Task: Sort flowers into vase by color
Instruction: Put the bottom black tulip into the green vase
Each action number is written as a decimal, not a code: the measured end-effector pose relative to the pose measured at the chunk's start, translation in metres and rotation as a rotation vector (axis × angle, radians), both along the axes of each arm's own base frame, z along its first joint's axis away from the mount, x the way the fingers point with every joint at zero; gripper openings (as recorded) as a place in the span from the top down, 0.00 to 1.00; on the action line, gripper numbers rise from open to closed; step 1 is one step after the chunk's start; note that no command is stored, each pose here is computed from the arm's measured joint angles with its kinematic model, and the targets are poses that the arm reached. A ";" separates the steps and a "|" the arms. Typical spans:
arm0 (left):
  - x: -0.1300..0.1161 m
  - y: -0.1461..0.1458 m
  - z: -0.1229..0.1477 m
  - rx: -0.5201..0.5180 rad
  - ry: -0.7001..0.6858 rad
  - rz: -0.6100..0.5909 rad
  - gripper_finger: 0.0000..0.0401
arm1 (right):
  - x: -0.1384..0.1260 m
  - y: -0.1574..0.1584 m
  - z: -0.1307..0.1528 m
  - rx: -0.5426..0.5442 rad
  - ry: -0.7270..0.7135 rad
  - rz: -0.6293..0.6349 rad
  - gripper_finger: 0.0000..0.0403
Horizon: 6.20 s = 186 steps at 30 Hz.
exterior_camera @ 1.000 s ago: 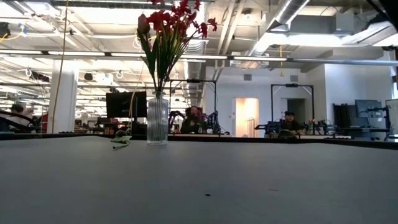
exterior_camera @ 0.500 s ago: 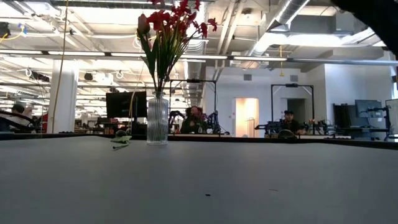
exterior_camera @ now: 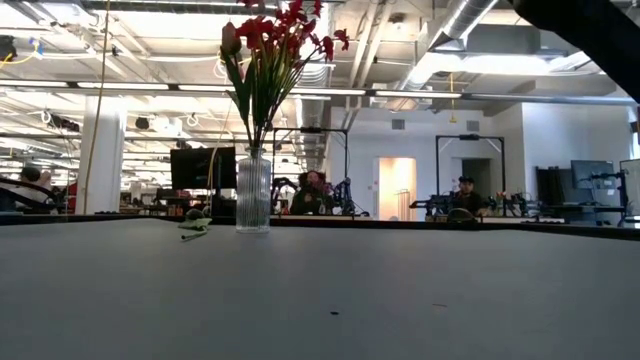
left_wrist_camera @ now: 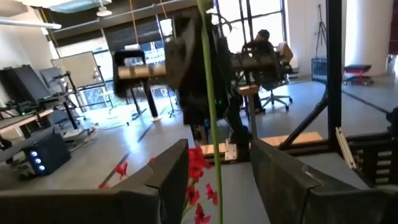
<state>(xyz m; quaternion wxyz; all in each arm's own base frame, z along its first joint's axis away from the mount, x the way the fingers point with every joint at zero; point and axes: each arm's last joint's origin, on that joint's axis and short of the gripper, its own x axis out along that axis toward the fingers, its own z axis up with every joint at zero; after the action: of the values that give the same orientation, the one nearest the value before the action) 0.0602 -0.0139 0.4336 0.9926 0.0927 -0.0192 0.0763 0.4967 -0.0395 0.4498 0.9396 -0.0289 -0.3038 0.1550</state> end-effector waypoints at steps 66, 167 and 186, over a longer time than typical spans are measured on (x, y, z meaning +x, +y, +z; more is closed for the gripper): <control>0.060 -0.005 0.043 0.000 0.132 -0.068 0.77 | 0.003 0.014 -0.003 0.039 0.056 0.085 0.95; -0.030 -0.018 -0.140 -0.280 -0.046 -1.321 1.00 | -0.260 0.110 0.061 0.007 1.306 -0.387 0.70; -0.018 -0.030 -0.166 -0.239 -0.082 -1.431 1.00 | -0.257 0.105 0.063 0.072 1.281 -0.429 0.70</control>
<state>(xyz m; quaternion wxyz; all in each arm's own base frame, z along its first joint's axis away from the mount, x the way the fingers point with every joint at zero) 0.0426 -0.0442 0.2675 0.8013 -0.0548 -0.1040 -0.5866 0.2401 0.0655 0.5131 0.9446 0.0404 0.3204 -0.0589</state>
